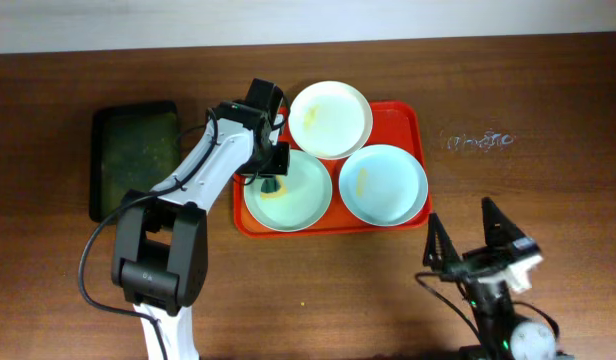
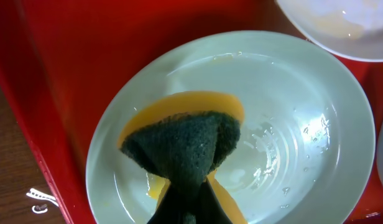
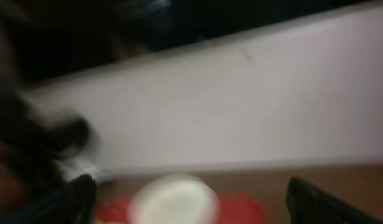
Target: Clean dirty plates on tray and stack at the side
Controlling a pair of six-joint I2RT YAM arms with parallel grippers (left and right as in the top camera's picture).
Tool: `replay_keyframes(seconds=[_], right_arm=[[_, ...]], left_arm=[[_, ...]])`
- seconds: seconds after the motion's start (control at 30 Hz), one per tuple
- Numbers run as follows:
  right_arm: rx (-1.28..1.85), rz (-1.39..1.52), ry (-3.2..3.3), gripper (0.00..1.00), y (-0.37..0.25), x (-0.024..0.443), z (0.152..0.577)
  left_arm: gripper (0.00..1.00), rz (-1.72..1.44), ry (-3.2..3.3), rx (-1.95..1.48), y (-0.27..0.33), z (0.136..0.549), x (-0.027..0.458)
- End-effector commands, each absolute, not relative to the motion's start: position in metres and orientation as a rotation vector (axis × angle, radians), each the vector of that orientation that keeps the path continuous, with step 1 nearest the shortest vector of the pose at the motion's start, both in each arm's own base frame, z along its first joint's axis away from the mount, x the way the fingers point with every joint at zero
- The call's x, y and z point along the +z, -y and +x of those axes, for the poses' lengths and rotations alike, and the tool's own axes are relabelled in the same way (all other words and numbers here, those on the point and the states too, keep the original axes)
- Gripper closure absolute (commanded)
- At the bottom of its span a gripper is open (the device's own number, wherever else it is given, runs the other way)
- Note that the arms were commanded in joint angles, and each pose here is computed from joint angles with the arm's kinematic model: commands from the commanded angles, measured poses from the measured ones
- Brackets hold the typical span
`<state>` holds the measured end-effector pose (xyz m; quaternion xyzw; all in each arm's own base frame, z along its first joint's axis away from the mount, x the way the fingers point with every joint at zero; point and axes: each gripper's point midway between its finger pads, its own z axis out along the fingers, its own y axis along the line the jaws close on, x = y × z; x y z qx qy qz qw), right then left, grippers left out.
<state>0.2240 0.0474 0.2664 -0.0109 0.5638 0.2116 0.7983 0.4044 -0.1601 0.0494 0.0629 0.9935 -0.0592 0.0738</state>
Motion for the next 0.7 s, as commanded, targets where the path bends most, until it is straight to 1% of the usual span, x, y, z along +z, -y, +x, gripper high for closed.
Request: replay_keyframes(seconds=[0.0,0.07,0.1,0.13,0.17,0.2,0.23,0.27,0.3,0.37,0.4,0.43,0.5,0.53,0.57,0.67], right_arm=[[0.665,-0.029,-0.799,0.01,-0.048,0.356,0.163],[0.579,0.023,-0.631,0.02,-0.027,0.418,0.128],[0.457,-0.002,-0.736,0.02,-0.028,0.449,0.13],[0.339,-0.006,-0.959,0.02,-0.027,0.455,0.151],[0.236,-0.009,-1.163,0.02,-0.023,0.448,0.169],[0.145,0.002,-1.453,0.02,-0.016,0.429,0.192],[0.137,0.004,-1.624,0.01,-0.016,0.415,0.202],[0.171,-0.019,-1.821,0.02,-0.024,0.4,0.213],[0.287,-0.087,-1.979,0.02,-0.045,0.396,0.226],[0.627,-0.248,-2.125,0.02,-0.095,0.398,0.252],[0.753,-0.291,-2.162,0.02,-0.111,0.394,0.268],[0.893,-0.329,-2.196,0.02,-0.127,0.385,0.284],[1.113,-0.349,-2.293,0.02,-0.149,0.353,0.314],[1.152,-0.336,-2.405,0.02,-0.161,0.318,0.331],[1.099,-0.339,-2.541,0.02,-0.173,0.275,0.345],[0.817,-0.255,-2.786,0.02,-0.187,0.193,0.371]], left_arm=[[1.0,0.173,-2.974,-0.186,0.159,0.405,0.054],[1.0,0.174,-2.974,-0.186,0.159,0.405,0.054],[1.0,0.18,-2.973,-0.187,0.161,0.404,0.054],[1.0,0.185,-2.974,-0.191,0.162,0.404,0.054],[1.0,0.186,-2.976,-0.208,0.164,0.403,0.054],[1.0,0.181,-2.977,-0.214,0.165,0.403,0.054],[1.0,0.181,-2.977,-0.214,0.165,0.403,0.054],[1.0,0.181,-2.976,-0.214,0.165,0.403,0.054],[1.0,0.181,-2.972,-0.216,0.165,0.404,0.054],[1.0,0.169,-2.965,-0.221,0.167,0.406,0.055],[1.0,0.148,-2.966,-0.223,0.167,0.406,0.055],[1.0,0.145,-2.967,-0.223,0.167,0.406,0.055],[1.0,0.145,-2.968,-0.223,0.167,0.405,0.055],[1.0,0.145,-2.97,-0.221,0.166,0.405,0.055],[1.0,0.145,-2.97,-0.222,0.166,0.405,0.055],[1.0,0.145,-2.97,-0.222,0.166,0.405,0.055]])
